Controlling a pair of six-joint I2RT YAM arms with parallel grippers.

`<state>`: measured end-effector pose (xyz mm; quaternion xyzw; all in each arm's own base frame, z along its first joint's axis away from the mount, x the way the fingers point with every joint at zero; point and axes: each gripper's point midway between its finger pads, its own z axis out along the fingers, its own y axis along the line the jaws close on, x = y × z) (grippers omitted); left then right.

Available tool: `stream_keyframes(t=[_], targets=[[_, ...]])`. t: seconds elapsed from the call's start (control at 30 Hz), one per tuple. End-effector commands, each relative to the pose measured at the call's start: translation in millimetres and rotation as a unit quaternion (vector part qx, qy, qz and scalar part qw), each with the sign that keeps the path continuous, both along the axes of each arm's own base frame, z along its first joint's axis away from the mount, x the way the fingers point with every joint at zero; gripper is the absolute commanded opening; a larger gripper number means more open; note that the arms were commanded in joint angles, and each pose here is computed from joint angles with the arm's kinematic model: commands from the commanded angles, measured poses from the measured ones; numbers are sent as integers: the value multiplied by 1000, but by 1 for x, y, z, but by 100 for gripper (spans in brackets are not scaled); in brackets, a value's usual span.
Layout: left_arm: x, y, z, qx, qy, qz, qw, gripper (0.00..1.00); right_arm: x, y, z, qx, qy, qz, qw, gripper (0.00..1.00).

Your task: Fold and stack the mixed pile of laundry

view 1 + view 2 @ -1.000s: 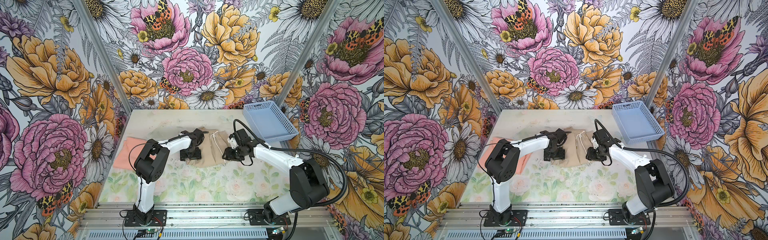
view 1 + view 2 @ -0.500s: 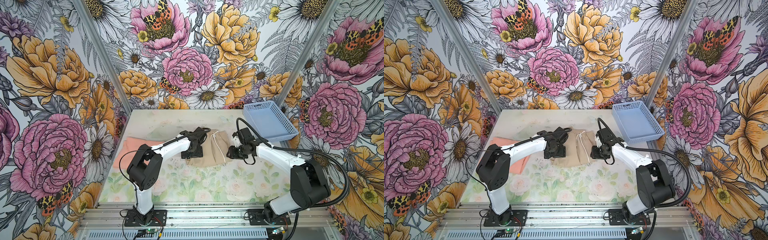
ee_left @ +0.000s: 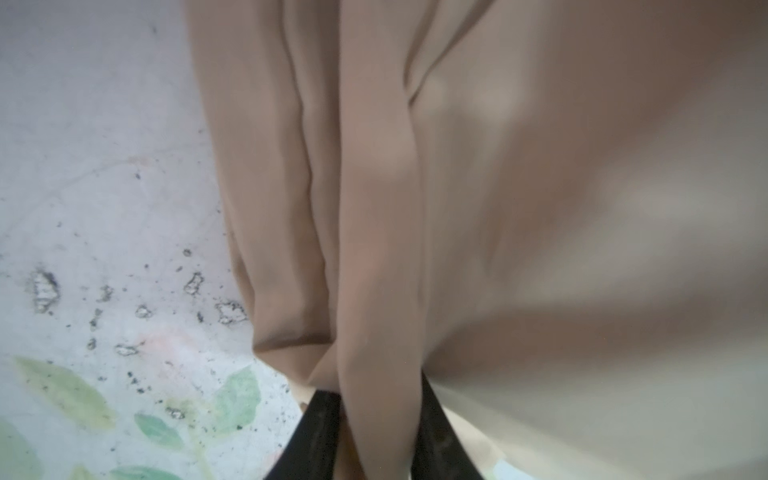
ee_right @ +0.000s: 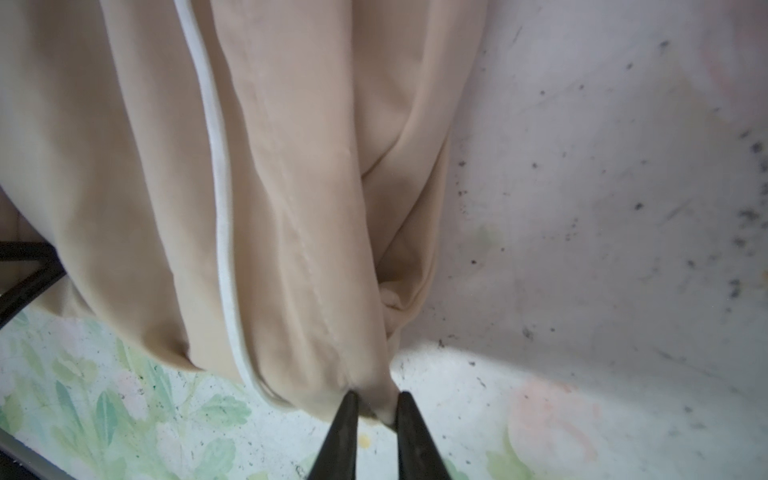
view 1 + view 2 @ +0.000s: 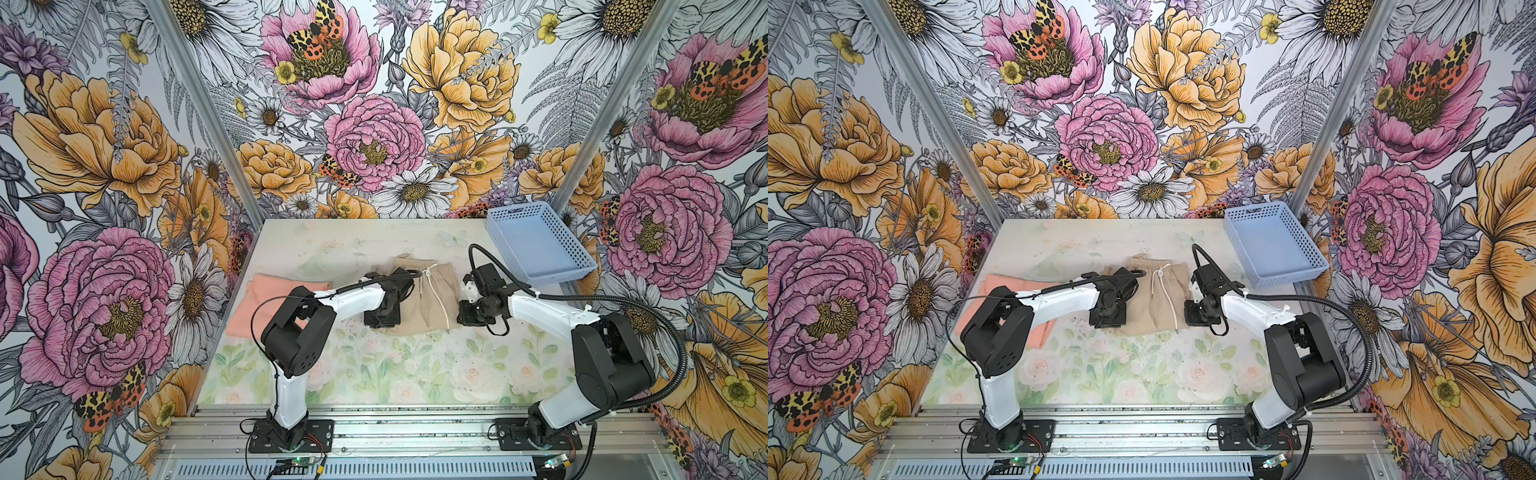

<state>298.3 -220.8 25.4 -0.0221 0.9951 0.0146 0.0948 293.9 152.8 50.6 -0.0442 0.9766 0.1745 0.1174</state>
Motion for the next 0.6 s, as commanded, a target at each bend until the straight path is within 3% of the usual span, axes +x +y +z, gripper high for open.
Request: stream_keyframes(t=[0.0,0.1,0.2,0.27,0.47,0.57], targets=[[4,5,6,-6,-20,10,1000,17,11,-4,3,-2,-26,-8,1000,14],[1,10,3,-7,-18,15,1000,11,13,-11,11,6,-38,-18,999,14],[0,11,3,-16,-20,19,999,10,9,-3,20,31,-45,1,998,41],[0,11,2,-19,-20,20,999,10,3,3,19,44,-40,15,998,46],[1,8,-2,-26,-18,22,999,9,-7,24,10,79,-25,44,996,47],[0,9,-3,-24,-17,24,999,9,-5,25,3,74,-20,42,996,39]])
